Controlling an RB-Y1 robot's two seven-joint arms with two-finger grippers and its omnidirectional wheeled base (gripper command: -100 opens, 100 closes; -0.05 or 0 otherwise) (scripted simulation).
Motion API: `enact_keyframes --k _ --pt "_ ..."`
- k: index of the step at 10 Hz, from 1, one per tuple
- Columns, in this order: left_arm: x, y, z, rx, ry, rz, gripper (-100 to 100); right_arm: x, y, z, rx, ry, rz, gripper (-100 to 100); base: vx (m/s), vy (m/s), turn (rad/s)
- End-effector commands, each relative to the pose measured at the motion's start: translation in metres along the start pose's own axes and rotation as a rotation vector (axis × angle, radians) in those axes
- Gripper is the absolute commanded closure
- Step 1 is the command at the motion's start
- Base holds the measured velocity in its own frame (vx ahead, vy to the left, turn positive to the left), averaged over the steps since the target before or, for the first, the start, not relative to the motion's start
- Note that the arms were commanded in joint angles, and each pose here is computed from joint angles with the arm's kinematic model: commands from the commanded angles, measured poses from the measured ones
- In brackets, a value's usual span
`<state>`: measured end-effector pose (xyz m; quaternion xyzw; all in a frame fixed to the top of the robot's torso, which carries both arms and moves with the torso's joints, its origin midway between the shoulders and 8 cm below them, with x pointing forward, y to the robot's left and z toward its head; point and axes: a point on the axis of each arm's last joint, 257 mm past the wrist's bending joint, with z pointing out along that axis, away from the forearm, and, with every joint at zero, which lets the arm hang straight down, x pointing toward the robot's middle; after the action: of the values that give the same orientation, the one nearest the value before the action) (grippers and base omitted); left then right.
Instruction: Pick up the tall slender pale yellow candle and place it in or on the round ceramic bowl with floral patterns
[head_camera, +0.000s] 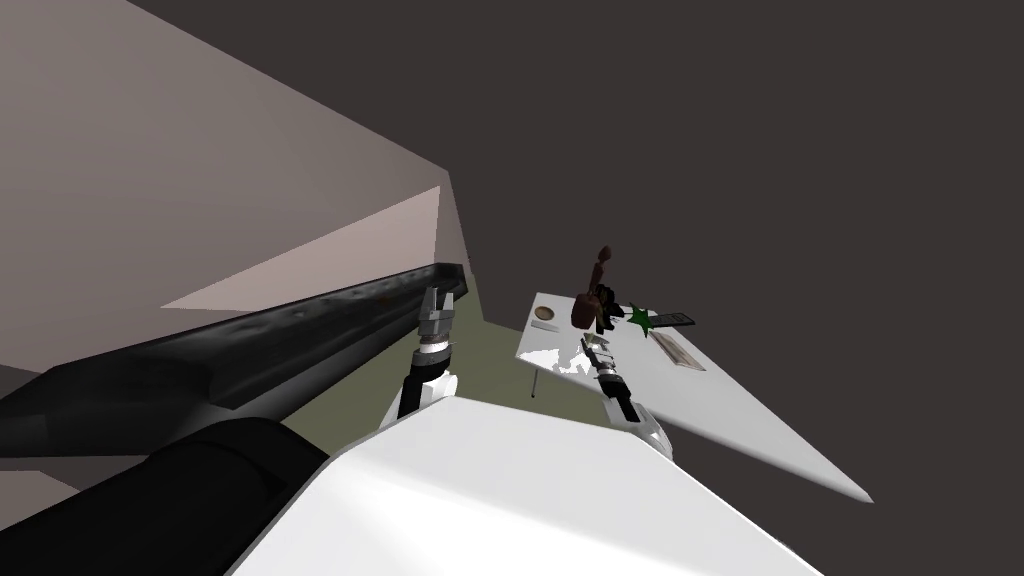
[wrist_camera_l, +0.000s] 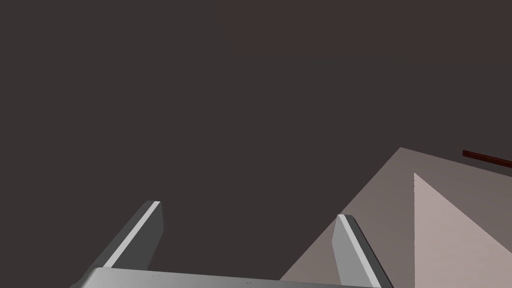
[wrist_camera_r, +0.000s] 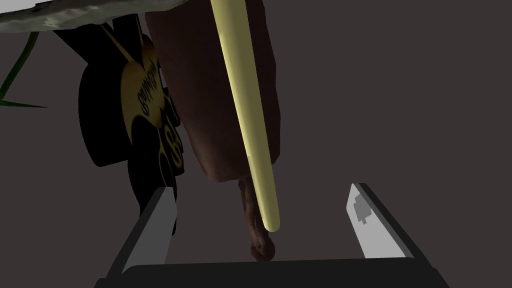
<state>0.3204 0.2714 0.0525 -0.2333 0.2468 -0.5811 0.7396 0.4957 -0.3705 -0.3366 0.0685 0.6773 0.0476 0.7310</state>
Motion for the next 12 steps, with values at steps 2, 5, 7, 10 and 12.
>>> enact_keyframes --k 2,5,7,10,12 --pt "0.0 0.0 0.0 0.0 0.0 0.0 0 0.006 -0.007 0.003 0.007 0.017 -0.045 -100 0.02 0.05 -0.024" --pt "0.0 0.0 0.0 0.0 0.0 0.0 0 0.017 -0.019 0.0 0.021 0.053 -0.094 -100 0.02 0.052 -0.027" --pt "0.0 0.0 0.0 0.0 0.0 0.0 0 0.019 -0.028 0.0 0.027 0.068 -0.134 -100 0.017 0.056 -0.034" --pt "0.0 0.0 0.0 0.0 0.0 0.0 0 0.019 -0.032 0.0 0.029 0.072 -0.146 -100 0.009 0.025 -0.011" --pt "0.0 0.0 0.0 0.0 0.0 0.0 0 0.017 -0.027 -0.005 -0.007 0.072 -0.152 -100 0.063 0.019 -0.136"
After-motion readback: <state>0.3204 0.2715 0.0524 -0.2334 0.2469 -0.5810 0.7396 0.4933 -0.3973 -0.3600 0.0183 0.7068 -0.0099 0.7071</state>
